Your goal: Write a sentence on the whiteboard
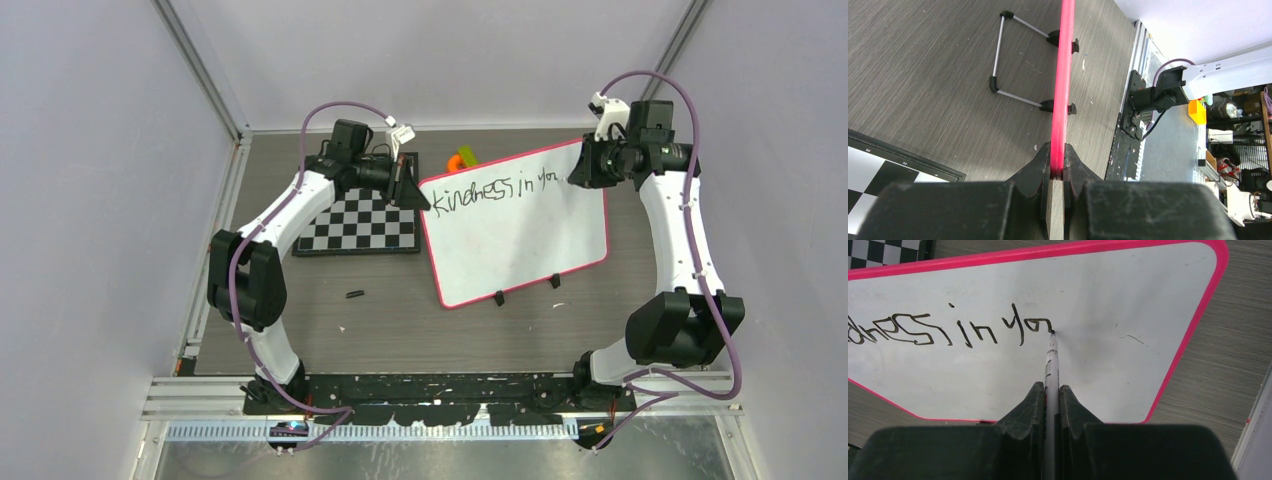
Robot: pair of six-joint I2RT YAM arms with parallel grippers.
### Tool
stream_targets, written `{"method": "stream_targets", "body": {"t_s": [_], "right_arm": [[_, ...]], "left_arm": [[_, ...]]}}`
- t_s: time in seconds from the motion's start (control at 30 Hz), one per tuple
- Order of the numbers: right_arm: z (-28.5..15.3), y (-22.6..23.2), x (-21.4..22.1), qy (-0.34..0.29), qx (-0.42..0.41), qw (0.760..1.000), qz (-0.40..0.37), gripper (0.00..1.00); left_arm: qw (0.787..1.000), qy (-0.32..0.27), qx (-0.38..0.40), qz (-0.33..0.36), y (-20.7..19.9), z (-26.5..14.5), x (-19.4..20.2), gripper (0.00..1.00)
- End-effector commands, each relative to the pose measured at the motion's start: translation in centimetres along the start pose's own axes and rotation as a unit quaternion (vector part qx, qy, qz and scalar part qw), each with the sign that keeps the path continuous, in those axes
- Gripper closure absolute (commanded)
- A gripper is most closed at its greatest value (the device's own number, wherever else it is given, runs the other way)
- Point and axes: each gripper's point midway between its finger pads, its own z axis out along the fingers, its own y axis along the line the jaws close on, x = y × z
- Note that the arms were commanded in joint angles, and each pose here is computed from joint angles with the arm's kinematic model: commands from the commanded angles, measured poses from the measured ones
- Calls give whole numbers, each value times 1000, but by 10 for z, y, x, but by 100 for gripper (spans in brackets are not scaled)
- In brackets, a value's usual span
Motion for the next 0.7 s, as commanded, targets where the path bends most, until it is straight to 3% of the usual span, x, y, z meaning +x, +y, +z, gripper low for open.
{"method": "stream_targets", "body": {"t_s": [0.0, 0.3, 0.67], "right_arm": [[-12, -8, -33, -43, 25, 998, -24, 100], [-7, -6, -42, -46, 11, 999, -20, 100], [-3, -5, -11, -17, 11, 1000, -21, 100]], "left_arm": [[1000, 5, 12, 18, -8, 3, -3, 100], [1000, 5, 11, 19, -7, 3, -2, 100], [1000, 7, 11, 17, -5, 4, -1, 100]]}}
